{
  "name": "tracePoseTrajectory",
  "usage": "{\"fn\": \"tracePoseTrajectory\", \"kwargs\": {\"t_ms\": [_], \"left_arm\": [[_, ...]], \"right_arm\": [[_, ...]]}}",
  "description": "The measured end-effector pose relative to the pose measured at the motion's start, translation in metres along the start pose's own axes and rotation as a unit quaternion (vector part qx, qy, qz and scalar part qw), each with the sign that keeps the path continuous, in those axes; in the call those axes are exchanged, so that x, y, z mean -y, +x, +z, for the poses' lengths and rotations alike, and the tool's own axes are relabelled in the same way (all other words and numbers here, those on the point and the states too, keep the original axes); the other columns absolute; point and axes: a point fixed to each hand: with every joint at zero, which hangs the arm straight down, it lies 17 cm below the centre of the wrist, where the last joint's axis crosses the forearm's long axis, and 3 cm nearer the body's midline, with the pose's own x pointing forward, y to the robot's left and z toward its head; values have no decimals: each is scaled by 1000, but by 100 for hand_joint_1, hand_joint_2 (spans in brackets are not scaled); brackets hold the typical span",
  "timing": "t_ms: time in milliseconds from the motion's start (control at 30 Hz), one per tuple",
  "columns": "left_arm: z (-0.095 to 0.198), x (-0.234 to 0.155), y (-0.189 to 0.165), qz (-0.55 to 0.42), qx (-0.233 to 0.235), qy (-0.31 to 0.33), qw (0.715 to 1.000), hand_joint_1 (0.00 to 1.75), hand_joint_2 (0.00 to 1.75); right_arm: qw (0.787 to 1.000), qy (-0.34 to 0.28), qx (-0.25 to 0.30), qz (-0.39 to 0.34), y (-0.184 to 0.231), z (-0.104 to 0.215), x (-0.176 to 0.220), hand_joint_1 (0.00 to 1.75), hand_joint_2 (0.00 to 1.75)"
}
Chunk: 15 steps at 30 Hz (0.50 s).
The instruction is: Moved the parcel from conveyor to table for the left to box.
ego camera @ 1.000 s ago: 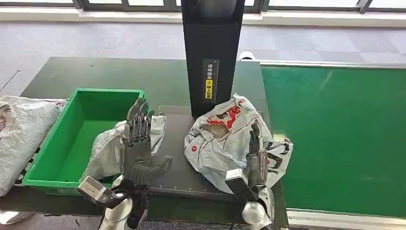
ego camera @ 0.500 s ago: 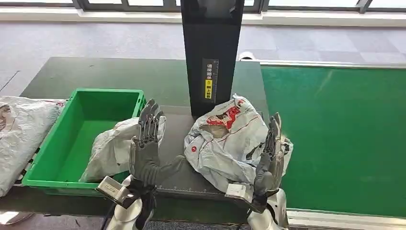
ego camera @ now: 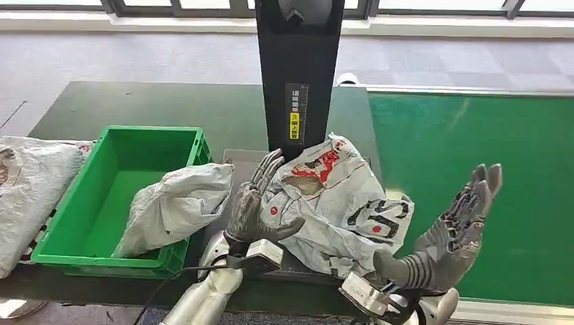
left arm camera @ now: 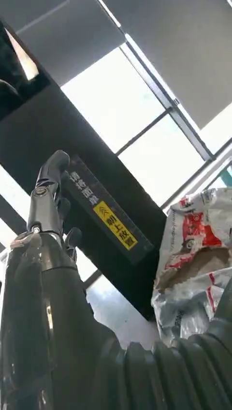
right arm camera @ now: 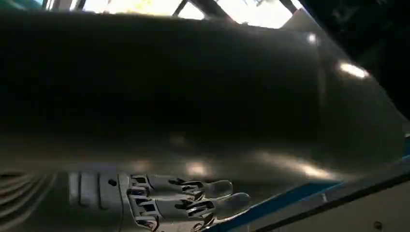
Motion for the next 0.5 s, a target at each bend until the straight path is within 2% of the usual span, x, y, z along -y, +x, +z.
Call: {"fn": "tracePoseTrajectory", "kwargs": {"t_ms": [500], "left_arm": [[4,14,-13,2,-20,-19,1000,0,175]], "right_arm": [[1000,-19,2,11,0,-7,16,0,175]]}}
